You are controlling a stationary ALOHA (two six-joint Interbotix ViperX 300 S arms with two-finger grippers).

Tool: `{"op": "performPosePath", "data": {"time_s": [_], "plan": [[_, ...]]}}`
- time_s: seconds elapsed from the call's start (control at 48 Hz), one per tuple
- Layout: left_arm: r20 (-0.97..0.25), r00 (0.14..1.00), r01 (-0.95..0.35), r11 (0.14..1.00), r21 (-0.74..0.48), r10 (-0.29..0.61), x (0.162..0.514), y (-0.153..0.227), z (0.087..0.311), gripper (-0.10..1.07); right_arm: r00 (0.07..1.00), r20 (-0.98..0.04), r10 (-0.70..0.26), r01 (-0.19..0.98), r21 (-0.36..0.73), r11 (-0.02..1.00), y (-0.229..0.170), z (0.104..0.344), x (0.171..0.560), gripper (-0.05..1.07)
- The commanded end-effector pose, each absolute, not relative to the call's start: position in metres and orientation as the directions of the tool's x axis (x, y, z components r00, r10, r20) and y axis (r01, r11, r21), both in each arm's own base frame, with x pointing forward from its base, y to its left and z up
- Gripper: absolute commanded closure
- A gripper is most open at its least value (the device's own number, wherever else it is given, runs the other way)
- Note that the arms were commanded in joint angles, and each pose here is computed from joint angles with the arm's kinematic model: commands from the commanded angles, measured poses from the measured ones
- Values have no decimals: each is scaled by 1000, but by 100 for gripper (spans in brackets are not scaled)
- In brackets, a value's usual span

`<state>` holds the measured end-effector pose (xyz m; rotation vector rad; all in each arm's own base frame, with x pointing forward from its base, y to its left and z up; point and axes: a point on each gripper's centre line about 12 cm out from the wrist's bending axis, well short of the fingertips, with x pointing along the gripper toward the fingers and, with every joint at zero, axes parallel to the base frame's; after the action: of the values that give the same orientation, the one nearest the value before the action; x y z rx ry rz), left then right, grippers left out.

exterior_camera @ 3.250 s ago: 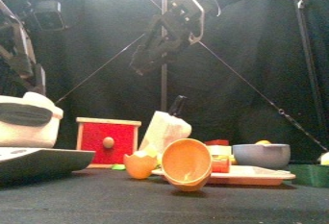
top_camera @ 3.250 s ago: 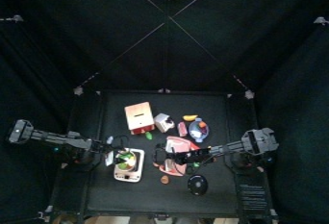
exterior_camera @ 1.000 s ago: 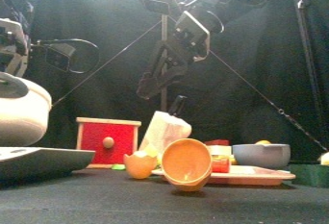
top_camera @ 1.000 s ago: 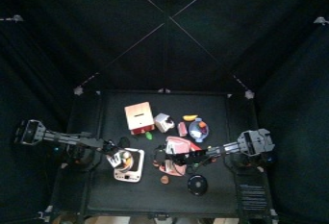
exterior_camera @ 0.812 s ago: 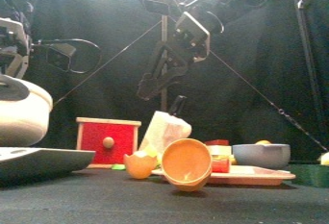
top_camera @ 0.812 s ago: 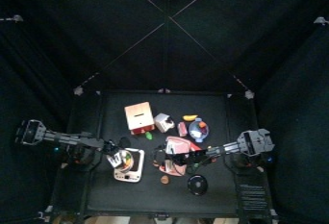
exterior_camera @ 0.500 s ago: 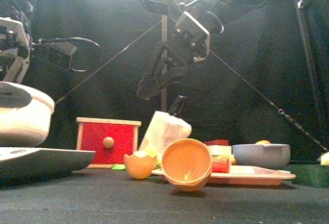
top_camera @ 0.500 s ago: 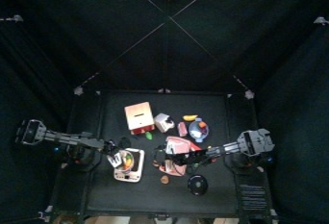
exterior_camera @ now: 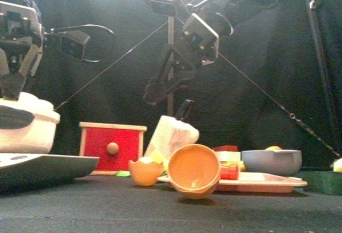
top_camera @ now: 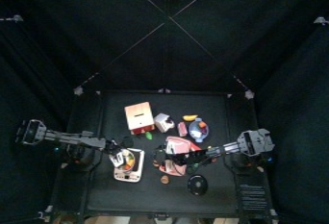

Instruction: Grab starfruit half in pot

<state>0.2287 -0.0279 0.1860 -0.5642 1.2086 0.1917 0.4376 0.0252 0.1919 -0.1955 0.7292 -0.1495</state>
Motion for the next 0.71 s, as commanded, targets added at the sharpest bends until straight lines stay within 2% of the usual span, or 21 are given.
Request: {"op": "performPosePath", "data": {"time_s": [0.0, 0.354, 0.562, 0.688], "plan": [[-911, 383, -417, 851, -319, -154, 236, -28, 199, 25, 756, -623, -202, 75, -224, 972, 24, 204, 439, 8], [-918, 363, -410, 857, -313, -161, 230, -29, 212, 25, 757, -622, -200, 73, -224, 972, 24, 204, 439, 8], [-924, 349, -409, 861, -301, -158, 228, -29, 208, 25, 757, -622, -199, 71, -224, 972, 25, 204, 439, 8], [-934, 323, -367, 889, -275, -155, 229, -36, 202, 21, 757, -622, -199, 70, -226, 972, 25, 204, 439, 8]]}}
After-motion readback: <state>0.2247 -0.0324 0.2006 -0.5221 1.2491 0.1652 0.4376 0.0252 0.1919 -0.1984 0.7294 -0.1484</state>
